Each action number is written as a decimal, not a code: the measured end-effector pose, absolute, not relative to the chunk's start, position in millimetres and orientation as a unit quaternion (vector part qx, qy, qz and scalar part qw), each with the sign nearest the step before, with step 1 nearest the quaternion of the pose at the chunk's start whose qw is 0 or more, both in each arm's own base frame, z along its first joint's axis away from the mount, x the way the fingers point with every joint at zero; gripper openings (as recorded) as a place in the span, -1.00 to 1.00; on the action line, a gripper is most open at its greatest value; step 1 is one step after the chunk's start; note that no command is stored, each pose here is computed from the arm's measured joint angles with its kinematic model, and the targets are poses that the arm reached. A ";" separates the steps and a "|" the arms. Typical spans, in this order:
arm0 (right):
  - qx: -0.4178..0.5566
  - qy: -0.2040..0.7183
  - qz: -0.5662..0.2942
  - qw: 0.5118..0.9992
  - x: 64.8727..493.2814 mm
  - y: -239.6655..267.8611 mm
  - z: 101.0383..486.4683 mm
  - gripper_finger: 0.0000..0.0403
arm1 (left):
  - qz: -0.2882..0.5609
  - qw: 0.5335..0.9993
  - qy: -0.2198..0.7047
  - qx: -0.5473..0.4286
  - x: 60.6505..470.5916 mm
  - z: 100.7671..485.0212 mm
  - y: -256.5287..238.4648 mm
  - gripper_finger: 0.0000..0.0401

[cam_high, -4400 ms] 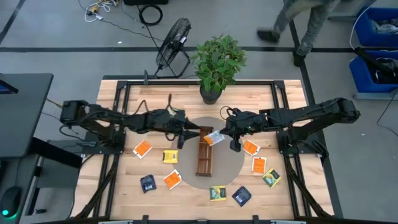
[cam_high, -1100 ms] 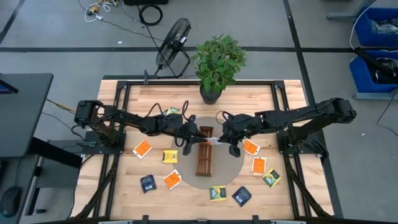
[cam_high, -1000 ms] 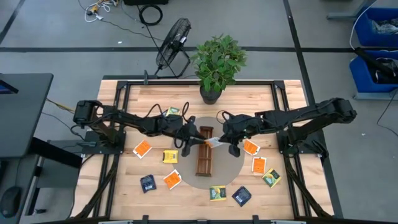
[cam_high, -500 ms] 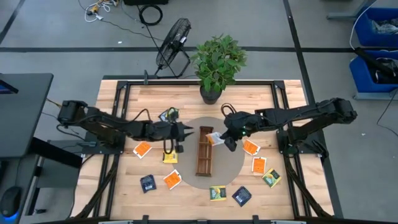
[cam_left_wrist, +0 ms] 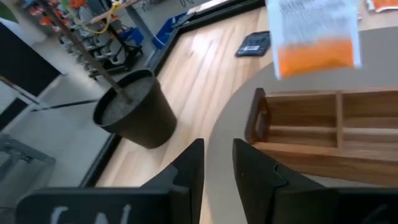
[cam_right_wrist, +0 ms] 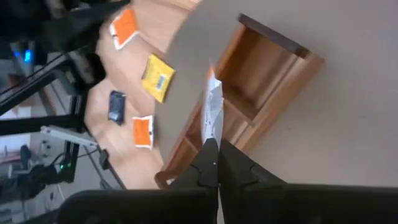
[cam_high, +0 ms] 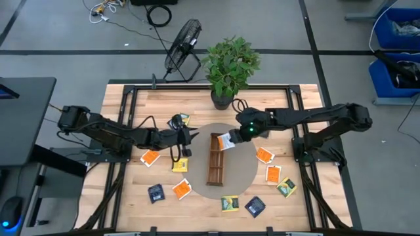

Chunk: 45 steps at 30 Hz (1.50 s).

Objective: Pick & Place Tea
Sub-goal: Put the orange tea bag into the top compartment of the top section wooden organizer

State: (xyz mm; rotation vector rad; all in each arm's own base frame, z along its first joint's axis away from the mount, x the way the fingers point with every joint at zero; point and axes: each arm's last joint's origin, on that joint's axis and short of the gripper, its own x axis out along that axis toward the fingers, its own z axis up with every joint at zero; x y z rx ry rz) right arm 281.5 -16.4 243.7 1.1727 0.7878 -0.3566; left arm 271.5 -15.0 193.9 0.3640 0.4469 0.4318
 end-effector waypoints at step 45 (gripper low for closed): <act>0.593 0.378 -0.233 0.671 305.7 -40.4 195.9 -0.97 | 0.261 0.908 0.246 0.219 268.4 191.5 -11.8 -0.56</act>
